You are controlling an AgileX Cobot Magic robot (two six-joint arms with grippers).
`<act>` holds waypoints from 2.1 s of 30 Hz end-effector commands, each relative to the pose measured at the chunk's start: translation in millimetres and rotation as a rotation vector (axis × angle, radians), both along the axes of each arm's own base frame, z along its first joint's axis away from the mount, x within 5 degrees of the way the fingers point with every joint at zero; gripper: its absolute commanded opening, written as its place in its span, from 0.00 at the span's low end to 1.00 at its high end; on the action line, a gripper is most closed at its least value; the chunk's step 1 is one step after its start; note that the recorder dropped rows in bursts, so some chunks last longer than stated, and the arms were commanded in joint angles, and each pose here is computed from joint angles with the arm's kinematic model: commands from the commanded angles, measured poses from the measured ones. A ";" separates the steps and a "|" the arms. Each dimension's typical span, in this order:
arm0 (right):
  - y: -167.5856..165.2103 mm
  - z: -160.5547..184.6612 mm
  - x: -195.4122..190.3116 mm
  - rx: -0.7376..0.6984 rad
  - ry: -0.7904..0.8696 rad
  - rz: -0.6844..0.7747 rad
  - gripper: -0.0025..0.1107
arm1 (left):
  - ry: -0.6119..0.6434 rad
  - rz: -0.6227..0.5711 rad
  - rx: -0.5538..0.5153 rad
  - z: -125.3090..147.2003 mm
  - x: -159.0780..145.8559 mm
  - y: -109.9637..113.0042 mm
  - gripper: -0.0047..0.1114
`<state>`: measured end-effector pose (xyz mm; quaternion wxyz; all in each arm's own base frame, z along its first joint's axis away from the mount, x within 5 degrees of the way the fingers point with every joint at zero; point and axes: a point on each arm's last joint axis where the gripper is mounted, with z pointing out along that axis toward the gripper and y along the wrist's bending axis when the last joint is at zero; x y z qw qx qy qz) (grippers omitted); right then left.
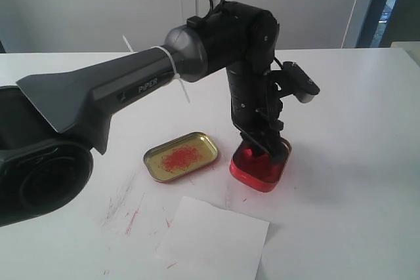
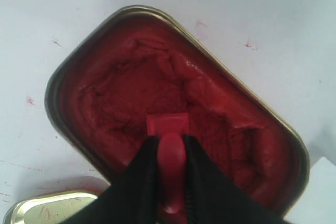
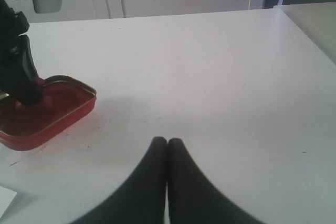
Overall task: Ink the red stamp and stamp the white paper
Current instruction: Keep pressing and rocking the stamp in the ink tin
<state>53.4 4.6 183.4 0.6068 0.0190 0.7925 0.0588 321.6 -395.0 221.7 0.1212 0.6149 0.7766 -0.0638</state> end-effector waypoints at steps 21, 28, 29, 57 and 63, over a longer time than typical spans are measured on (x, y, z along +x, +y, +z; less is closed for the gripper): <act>-0.4 -0.9 0.0 -0.001 -0.007 -0.006 0.02 | 0.029 -0.028 0.061 13.2 -13.5 6.8 0.04; -0.4 -0.9 0.0 -0.001 -0.007 -0.006 0.02 | -0.003 -0.025 0.087 16.1 -11.6 9.7 0.04; -0.4 -0.9 0.0 -0.001 -0.007 -0.006 0.02 | 0.011 -0.029 0.073 17.3 -14.1 8.0 0.04; -0.4 -0.9 0.0 -0.001 -0.007 -0.006 0.02 | 0.002 -0.034 0.060 28.1 -17.5 11.7 0.04; -0.4 -0.9 0.0 -0.001 -0.007 -0.006 0.02 | 0.070 -0.033 0.130 -13.7 -13.2 7.3 0.04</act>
